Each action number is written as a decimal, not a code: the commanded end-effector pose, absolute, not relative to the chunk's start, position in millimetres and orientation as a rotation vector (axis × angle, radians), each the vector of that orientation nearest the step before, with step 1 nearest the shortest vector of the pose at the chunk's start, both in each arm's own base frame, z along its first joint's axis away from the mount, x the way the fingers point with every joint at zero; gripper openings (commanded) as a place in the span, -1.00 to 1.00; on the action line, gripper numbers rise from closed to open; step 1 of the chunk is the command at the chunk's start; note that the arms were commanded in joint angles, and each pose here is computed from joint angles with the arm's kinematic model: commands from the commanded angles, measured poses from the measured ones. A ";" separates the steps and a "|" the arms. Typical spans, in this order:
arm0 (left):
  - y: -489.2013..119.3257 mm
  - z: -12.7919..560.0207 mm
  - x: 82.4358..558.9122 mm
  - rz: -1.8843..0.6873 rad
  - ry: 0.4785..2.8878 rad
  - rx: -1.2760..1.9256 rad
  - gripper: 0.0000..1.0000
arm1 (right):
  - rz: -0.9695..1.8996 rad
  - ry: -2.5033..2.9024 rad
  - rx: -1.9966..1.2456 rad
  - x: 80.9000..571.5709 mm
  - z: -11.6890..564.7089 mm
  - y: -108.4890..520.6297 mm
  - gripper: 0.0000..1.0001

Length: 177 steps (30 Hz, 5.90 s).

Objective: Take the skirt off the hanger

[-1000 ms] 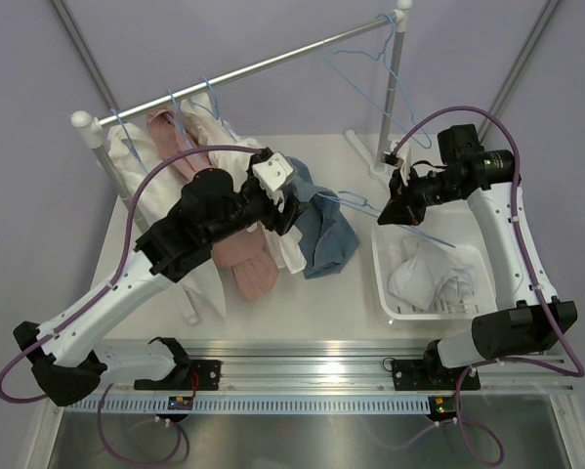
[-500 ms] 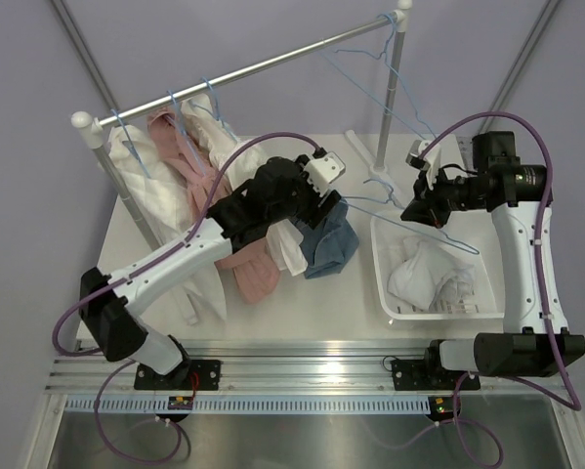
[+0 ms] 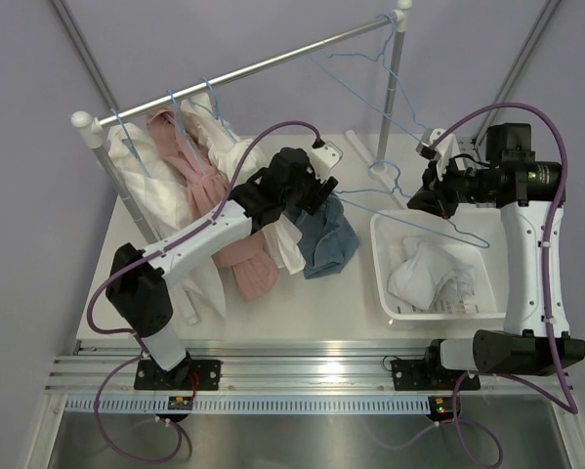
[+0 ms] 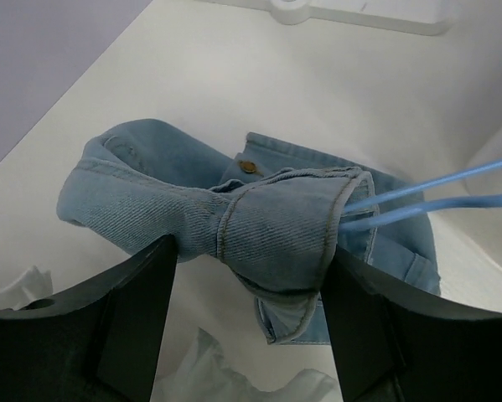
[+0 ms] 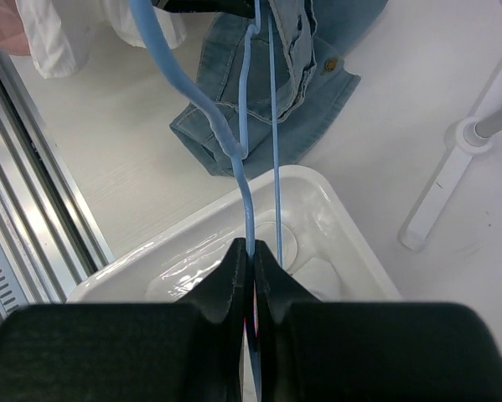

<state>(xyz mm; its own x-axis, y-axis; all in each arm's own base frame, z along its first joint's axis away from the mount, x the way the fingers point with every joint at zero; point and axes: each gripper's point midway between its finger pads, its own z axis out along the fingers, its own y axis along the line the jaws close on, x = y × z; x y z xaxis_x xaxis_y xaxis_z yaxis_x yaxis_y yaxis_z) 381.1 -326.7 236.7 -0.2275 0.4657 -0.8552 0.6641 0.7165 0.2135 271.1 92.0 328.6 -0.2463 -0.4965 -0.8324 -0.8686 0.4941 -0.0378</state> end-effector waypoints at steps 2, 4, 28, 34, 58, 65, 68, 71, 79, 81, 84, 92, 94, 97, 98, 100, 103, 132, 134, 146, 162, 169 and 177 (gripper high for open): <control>-314.0 258.8 408.4 -0.203 1.844 0.760 0.30 | 0.778 2.061 -1.071 228.6 322.2 99.2 -1.00; -306.7 253.5 412.5 -0.189 1.862 0.745 0.23 | 0.775 2.062 -1.067 230.7 322.5 98.0 -1.00; -347.3 258.1 313.0 -0.652 1.713 1.001 0.29 | 0.672 1.907 -0.662 345.8 411.5 111.1 -1.00; -356.6 290.5 295.4 -0.678 1.623 0.985 0.52 | 0.639 1.844 -0.605 392.9 442.2 136.0 -1.00; -332.5 411.8 240.1 -0.729 1.381 0.871 0.82 | 0.586 1.599 -0.485 510.1 475.4 182.2 -1.00; -308.0 437.7 232.2 -0.699 1.361 0.798 0.88 | 0.578 1.663 -0.499 531.8 437.9 194.7 -1.00; -291.4 444.6 231.3 -0.659 1.374 0.752 0.89 | 0.558 1.695 -0.510 536.7 423.3 192.7 -1.00; -269.6 447.5 229.9 -0.611 1.409 0.691 0.89 | 0.555 1.716 -0.543 532.8 414.3 193.5 -0.96; -183.2 438.7 228.8 -0.406 1.581 0.395 0.89 | 0.524 1.639 -0.656 492.9 441.3 182.9 0.03; -161.2 434.1 231.7 -0.338 1.628 0.286 0.86 | 0.546 1.626 -0.682 478.2 447.7 180.1 0.18; -130.1 429.2 229.8 -0.246 1.695 0.149 0.82 | 0.558 1.622 -0.695 464.0 452.4 168.4 0.59; -72.5 445.0 219.5 -0.045 1.742 -0.022 0.66 | 0.596 1.669 -0.846 421.3 424.9 153.6 0.99; -48.3 441.5 214.2 0.055 1.753 -0.099 0.61 | 0.602 1.655 -0.913 409.0 421.3 154.9 0.99; -18.5 446.8 203.5 0.118 1.723 -0.210 0.44 | 0.660 1.661 -1.002 387.4 405.7 158.7 0.99; -11.6 448.4 200.7 0.126 1.712 -0.235 0.40 | 0.688 1.687 -1.018 380.1 395.3 159.3 0.99; 3.6 451.5 195.6 0.153 1.690 -0.289 0.36 | 0.698 1.679 -1.051 371.9 391.5 159.6 0.99; 9.3 450.0 202.1 0.208 1.701 -0.292 0.32 | 0.739 1.691 -1.065 362.2 383.1 160.4 0.99; 82.7 414.5 345.5 0.221 1.672 -0.336 -0.45 | 0.891 1.674 -1.064 313.5 373.7 165.3 0.99; 84.0 420.4 354.3 0.222 1.655 -0.328 -0.48 | 0.897 1.683 -1.068 312.5 369.2 165.5 0.99; 96.8 441.5 408.3 0.218 1.614 -0.376 -0.48 | 0.914 1.698 -1.153 317.2 339.8 173.1 0.99; 76.3 464.4 350.8 0.099 1.563 -0.378 0.51 | 0.562 1.844 -1.376 341.5 265.3 243.4 0.99; 45.8 478.1 286.9 -0.024 1.504 -0.335 0.96 | 0.442 2.162 -1.179 386.6 201.6 274.1 0.99; 3.4 443.7 228.4 -0.187 1.543 -0.232 0.98 | 0.271 2.147 -1.063 432.3 170.8 284.1 0.99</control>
<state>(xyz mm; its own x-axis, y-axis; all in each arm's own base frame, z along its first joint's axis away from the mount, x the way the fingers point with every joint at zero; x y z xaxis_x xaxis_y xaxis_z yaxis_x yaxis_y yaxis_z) 240.4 24.9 463.3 0.0728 -0.2191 -0.9730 -0.1201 0.9666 -0.2266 400.4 278.8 148.3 -0.4501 -0.6560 -0.6059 -0.8162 0.5774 -0.0188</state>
